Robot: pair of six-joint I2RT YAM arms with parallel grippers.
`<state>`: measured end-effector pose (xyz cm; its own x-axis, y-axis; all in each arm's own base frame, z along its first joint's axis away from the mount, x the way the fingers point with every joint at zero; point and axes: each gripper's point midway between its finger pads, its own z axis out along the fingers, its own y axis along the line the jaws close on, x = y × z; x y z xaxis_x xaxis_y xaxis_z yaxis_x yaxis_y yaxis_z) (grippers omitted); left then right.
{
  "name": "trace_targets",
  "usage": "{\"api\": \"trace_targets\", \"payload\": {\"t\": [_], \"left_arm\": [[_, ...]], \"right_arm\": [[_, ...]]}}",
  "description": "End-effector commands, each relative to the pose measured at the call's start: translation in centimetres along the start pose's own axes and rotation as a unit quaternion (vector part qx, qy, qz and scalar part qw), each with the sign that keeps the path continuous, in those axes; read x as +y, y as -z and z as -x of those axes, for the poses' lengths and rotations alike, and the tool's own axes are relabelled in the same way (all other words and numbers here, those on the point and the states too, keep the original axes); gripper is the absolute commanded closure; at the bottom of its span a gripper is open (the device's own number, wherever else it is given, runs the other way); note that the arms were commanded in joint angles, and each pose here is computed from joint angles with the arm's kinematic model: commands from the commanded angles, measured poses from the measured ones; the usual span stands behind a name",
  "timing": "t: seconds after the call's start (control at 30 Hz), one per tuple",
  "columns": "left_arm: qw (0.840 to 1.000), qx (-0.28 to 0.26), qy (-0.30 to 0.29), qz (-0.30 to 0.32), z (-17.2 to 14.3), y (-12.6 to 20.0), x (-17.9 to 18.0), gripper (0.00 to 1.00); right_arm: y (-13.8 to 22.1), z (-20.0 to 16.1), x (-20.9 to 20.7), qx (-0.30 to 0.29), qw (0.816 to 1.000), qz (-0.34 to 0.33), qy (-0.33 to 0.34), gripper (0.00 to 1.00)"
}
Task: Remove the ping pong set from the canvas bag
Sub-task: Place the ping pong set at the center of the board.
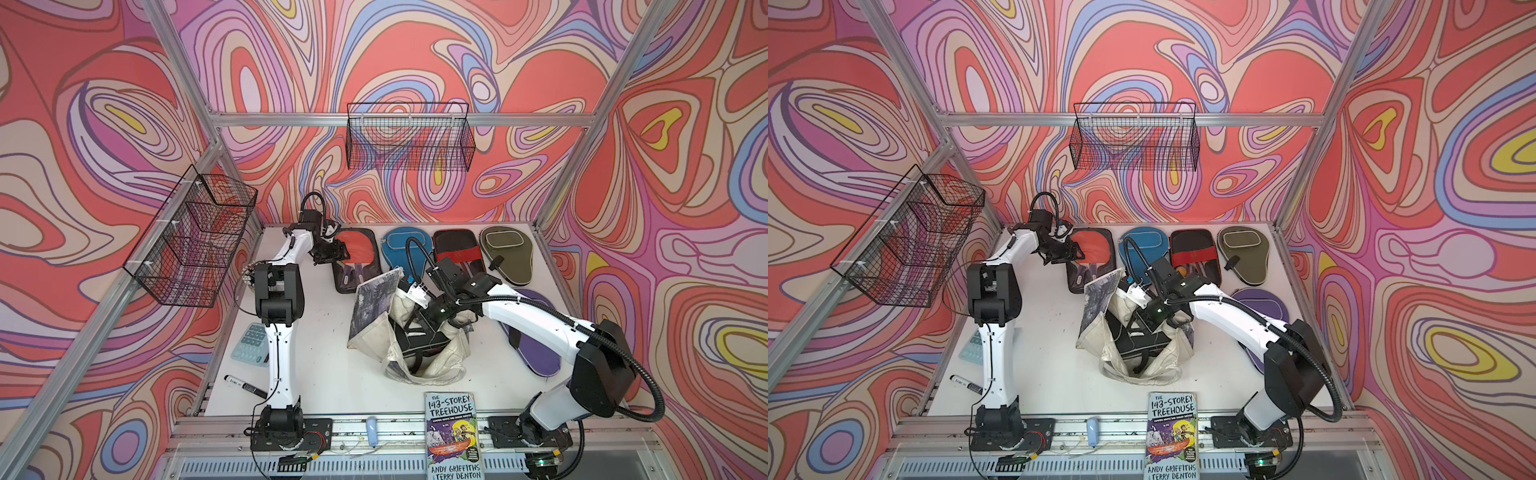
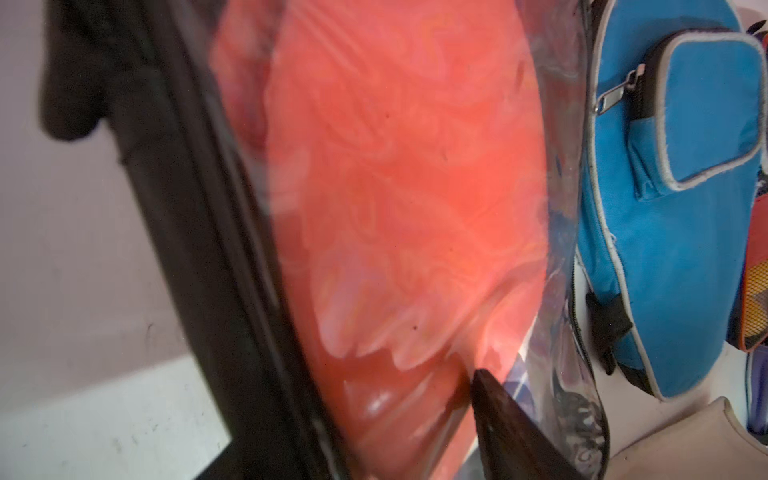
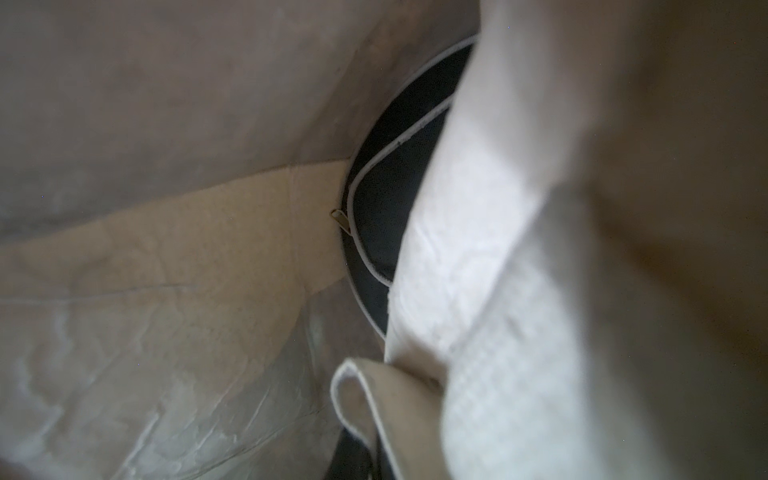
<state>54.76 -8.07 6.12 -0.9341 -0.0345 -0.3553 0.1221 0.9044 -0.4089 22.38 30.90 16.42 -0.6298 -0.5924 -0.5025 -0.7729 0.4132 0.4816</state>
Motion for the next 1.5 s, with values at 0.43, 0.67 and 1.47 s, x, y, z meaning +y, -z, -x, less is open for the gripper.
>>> {"api": "trace_targets", "payload": {"t": [0.43, 0.67, 1.47], "left_arm": [[0.998, -0.041, -0.046, 0.024, 2.2, 1.5, -0.8, 0.15], [0.993, -0.097, -0.065, 0.031, 3.5, 7.3, -3.3, 0.0], [0.93, -0.153, -0.255, -0.213, -9.7, 25.5, -23.1, 0.0]], "right_arm": [[-0.3, -1.9, -0.8, 0.037, 0.999, -0.022, -0.014, 1.0], [2.3, 1.6, -0.1, -0.002, 0.998, -0.05, 0.025, 1.0], [16.3, 14.9, -1.4, -0.233, 0.896, -0.329, 0.186, 1.0]]}}
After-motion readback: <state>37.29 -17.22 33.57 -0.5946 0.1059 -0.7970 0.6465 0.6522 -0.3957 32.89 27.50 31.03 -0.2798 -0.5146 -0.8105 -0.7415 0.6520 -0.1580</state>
